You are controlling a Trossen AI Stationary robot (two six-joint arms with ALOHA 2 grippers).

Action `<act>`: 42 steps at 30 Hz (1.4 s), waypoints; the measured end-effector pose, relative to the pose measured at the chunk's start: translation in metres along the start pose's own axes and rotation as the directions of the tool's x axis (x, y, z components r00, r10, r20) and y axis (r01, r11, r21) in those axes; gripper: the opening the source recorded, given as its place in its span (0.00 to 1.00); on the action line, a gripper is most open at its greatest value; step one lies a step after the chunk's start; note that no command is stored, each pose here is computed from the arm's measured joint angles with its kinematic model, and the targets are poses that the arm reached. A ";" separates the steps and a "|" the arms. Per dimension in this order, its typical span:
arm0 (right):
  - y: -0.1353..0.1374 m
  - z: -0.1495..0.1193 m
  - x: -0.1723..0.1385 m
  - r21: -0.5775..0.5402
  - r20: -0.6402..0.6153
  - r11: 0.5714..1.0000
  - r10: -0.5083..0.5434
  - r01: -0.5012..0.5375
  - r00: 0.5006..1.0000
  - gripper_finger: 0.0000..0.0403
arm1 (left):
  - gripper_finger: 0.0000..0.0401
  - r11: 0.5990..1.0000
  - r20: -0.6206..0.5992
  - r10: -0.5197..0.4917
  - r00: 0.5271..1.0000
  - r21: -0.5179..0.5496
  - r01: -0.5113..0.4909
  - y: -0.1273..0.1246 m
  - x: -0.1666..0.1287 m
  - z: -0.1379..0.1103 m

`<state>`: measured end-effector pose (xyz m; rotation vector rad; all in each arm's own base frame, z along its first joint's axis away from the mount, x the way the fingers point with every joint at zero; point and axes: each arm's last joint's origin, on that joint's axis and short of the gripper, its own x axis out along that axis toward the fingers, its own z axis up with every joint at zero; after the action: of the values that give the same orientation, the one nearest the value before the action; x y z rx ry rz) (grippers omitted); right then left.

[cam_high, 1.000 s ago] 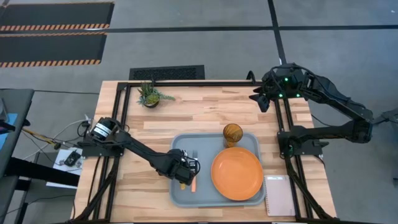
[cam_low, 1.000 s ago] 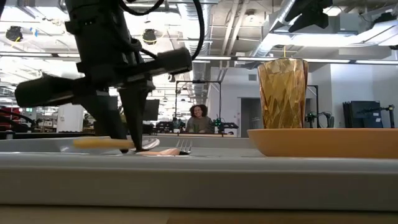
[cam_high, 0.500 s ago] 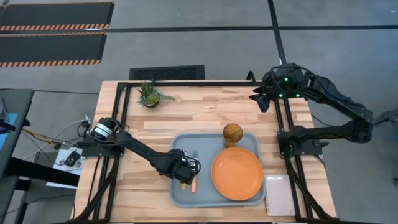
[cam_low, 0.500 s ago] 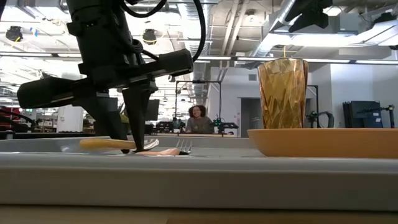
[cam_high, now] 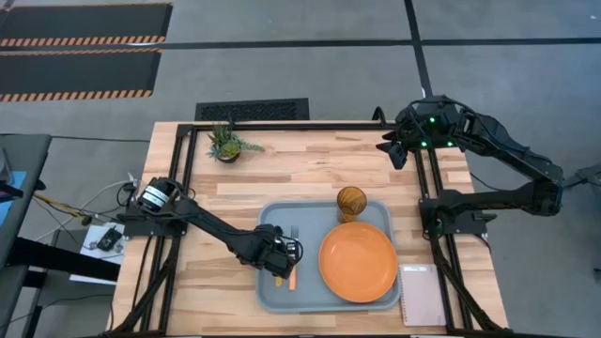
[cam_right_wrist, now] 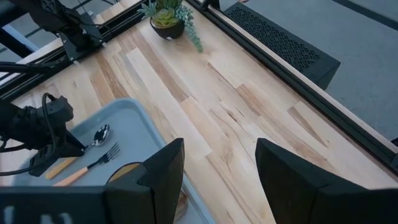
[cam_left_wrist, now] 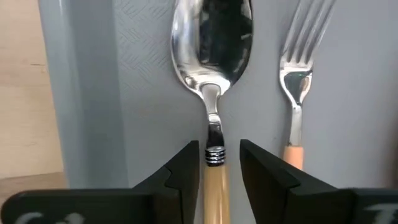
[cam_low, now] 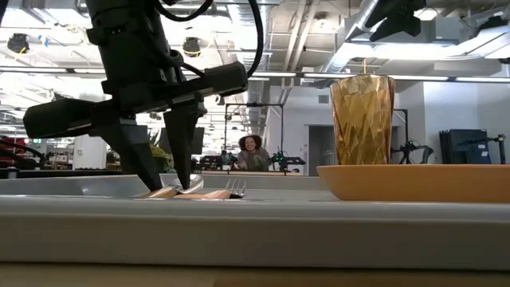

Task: Pick and place plate/cup/fork/spoon on tray
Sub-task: Return to Home Position

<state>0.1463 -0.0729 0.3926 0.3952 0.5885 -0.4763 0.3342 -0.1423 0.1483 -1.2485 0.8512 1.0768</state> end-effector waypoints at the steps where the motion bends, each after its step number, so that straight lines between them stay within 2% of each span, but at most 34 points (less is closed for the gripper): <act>1: 0.000 0.000 0.000 0.000 0.000 1.000 0.000 0.000 1.000 0.55 | 0.26 1.000 -0.001 -0.003 1.000 0.002 0.003 0.000 -0.002 0.001; 10: 0.000 0.001 0.000 -0.007 0.011 1.000 0.002 -0.002 1.000 0.55 | 0.31 0.997 0.010 -0.077 0.997 -0.021 0.077 -0.002 -0.040 0.013; 13: 0.001 0.004 0.000 -0.011 0.046 1.000 0.002 -0.002 0.999 0.55 | 0.31 0.987 0.005 -0.161 0.987 0.009 0.161 -0.003 -0.068 0.022; 16: 0.001 0.005 -0.001 -0.011 0.051 1.000 0.009 -0.008 0.999 0.55 | 0.31 0.955 0.036 -0.284 0.958 0.105 0.279 -0.002 -0.105 0.037; 20: 0.002 0.003 -0.003 -0.055 0.050 0.998 0.013 -0.010 0.999 0.55 | 0.31 0.851 0.075 -0.465 0.882 0.313 0.421 0.006 -0.161 0.063; 23: 0.001 0.002 -0.004 -0.035 0.043 0.999 0.008 -0.006 0.999 0.55 | 0.31 0.743 0.068 -0.540 0.839 0.507 0.437 0.021 -0.197 0.084; 25: 0.001 0.004 -0.009 -0.003 0.089 1.000 0.017 -0.017 0.996 0.55 | 0.31 0.696 0.094 -0.595 0.798 0.557 0.453 0.033 -0.219 0.098; 26: 0.003 0.007 -0.013 -0.016 0.136 0.999 0.045 -0.043 0.990 0.55 | 0.31 0.687 0.153 -0.629 0.762 0.569 0.452 0.039 -0.230 0.107; 28: 0.009 0.011 -0.023 -0.117 0.212 0.981 0.175 -0.153 0.962 0.55 | 0.31 0.667 0.284 -0.683 0.673 0.618 0.416 0.053 -0.253 0.121; 30: 0.016 0.015 -0.036 -0.250 0.264 0.924 0.353 -0.290 0.898 0.55 | 0.31 0.628 0.324 -0.724 0.609 0.676 0.386 0.070 -0.274 0.136; 31: 0.018 0.015 -0.043 -0.289 0.287 0.901 0.405 -0.325 0.868 0.55 | 0.31 0.608 0.325 -0.740 0.589 0.698 0.378 0.080 -0.283 0.143; 33: 0.017 0.013 -0.055 -0.302 0.328 0.901 0.404 -0.311 0.854 0.55 | 0.31 0.593 0.346 -0.753 0.559 0.726 0.348 0.098 -0.296 0.156; 36: 0.008 0.001 -0.063 -0.265 0.380 0.939 0.310 -0.219 0.871 0.55 | 0.31 0.607 0.406 -0.756 0.512 0.729 0.318 0.126 -0.301 0.171; 38: 0.003 -0.010 -0.067 -0.258 0.423 0.947 0.289 -0.192 0.859 0.55 | 0.31 0.605 0.410 -0.764 0.498 0.722 0.335 0.143 -0.293 0.176; 40: -0.001 -0.021 -0.068 -0.241 0.481 0.950 0.293 -0.197 0.826 0.55 | 0.31 0.593 0.400 -0.780 0.481 0.719 0.363 0.158 -0.281 0.179; 42: -0.004 -0.034 -0.066 -0.235 0.509 0.946 0.317 -0.225 0.800 0.55 | 0.31 0.564 0.366 -0.803 0.470 0.721 0.402 0.171 -0.263 0.178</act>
<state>0.0816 -0.0393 0.4056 0.1658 0.0093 -0.2381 0.0817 -0.0107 0.3700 -0.4868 0.0296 0.4917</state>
